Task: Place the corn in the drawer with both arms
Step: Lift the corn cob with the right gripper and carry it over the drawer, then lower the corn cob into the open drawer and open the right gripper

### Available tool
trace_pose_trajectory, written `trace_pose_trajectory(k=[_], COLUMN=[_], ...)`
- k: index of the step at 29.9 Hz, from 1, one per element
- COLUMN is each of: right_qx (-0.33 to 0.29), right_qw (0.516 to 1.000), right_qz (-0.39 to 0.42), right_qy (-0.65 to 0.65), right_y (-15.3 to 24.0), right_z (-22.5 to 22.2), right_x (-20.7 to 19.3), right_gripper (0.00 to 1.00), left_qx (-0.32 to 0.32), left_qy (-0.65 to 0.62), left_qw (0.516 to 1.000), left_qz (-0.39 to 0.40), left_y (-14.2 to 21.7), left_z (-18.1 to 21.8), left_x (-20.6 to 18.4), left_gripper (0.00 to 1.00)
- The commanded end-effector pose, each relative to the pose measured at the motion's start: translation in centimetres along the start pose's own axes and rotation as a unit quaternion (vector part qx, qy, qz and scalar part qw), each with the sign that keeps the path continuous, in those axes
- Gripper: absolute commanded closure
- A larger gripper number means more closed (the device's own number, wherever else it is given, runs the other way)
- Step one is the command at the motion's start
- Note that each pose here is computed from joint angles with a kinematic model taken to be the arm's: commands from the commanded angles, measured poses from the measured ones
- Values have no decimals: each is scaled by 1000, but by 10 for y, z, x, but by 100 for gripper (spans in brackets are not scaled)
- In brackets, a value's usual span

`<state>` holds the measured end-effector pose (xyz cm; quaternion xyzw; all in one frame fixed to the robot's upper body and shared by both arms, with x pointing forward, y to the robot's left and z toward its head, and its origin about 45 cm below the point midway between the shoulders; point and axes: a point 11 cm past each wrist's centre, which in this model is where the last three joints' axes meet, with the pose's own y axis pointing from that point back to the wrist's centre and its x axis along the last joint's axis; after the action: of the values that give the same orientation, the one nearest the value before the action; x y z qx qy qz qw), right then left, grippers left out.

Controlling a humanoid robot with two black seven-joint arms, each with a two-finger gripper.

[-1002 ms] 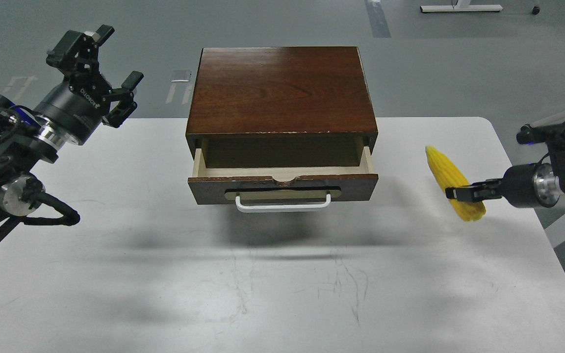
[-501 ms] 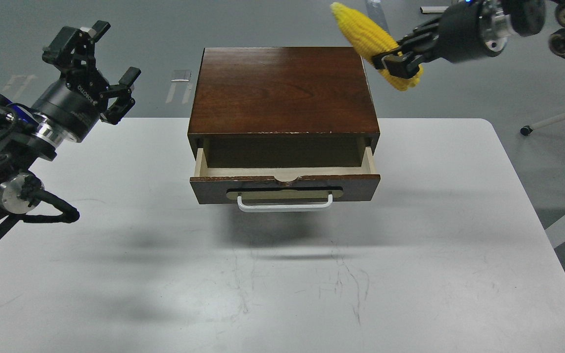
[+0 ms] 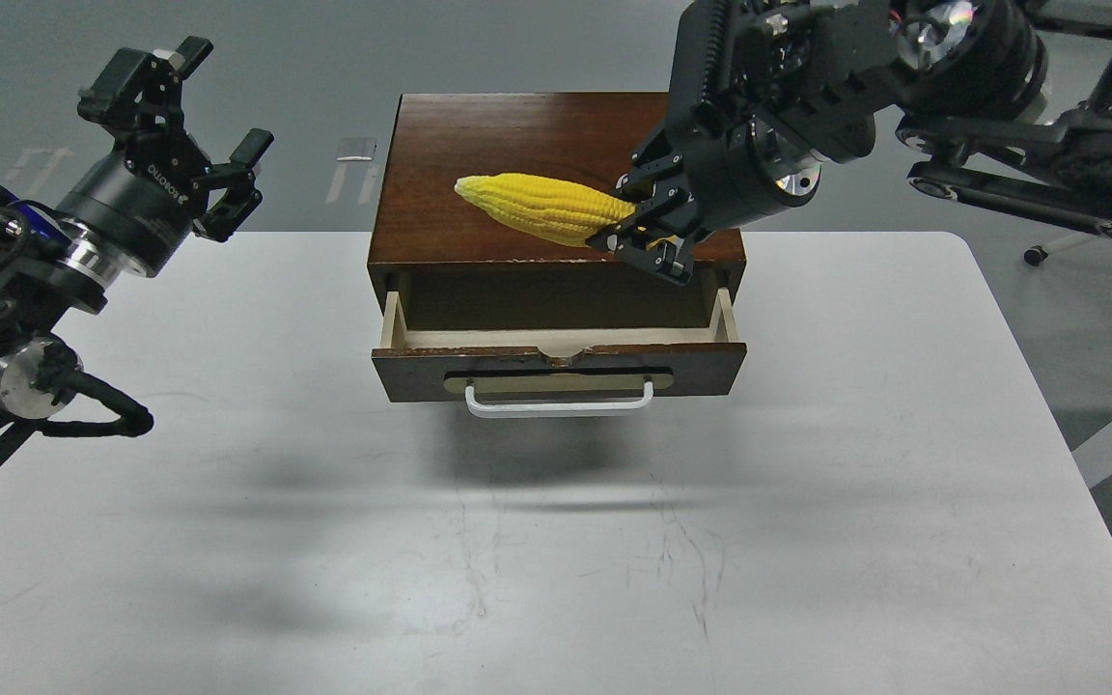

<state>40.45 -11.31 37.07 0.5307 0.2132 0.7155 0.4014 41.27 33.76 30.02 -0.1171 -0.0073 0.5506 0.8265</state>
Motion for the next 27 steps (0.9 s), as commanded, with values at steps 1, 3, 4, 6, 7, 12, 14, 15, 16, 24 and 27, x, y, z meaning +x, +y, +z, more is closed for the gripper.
trace_pose_trajectory(k=[1, 3, 4, 6, 7, 12, 14, 15, 16, 24, 27], right_qx=[8, 13, 19, 22, 24, 24, 28, 32, 31, 39, 42], right_qw=[1000, 1000, 1000, 1000, 1000, 999, 999, 999, 999, 999, 999], right_qz=[1, -2, -7, -13, -14, -25, -25, -26, -26, -28, -30], right_qy=[18, 13, 10, 5, 4, -14, -14, -13, -14, -13, -16], right_y=[-7, -11, -15, -18, -19, -29, -32, -36, -37, -49, -51], right_z=[-5, -8, -12, -14, -15, -14, -17, -19, -19, -24, -25], right_x=[-7, -13, -19, -25, -27, -44, -44, -44, -44, -44, -46], right_gripper=[100, 100, 100, 100, 100, 98, 97, 95, 94, 78, 73], left_qx=[0, 0, 0, -1, -2, -1, -1, -1, -1, 0, 0], left_qy=[0, -1, -1, -1, 0, 0, 0, -1, -2, -2, -2], left_qw=[1000, 1000, 1000, 1000, 1000, 1000, 1000, 1000, 1000, 1000, 1000], left_qz=[0, 0, 0, -1, -2, -5, -4, -4, -4, -3, -3], left_y=[0, 0, 0, 0, 0, 0, 1, 1, 1, 2, 2], left_z=[0, 0, 1, 2, 2, 2, 2, 2, 3, 2, 2], left_x=[0, 0, 1, 0, -1, -3, -2, -2, -1, -1, -1], left_gripper=[1, 1, 1, 1, 1, 1, 1, 1, 1, 1, 1])
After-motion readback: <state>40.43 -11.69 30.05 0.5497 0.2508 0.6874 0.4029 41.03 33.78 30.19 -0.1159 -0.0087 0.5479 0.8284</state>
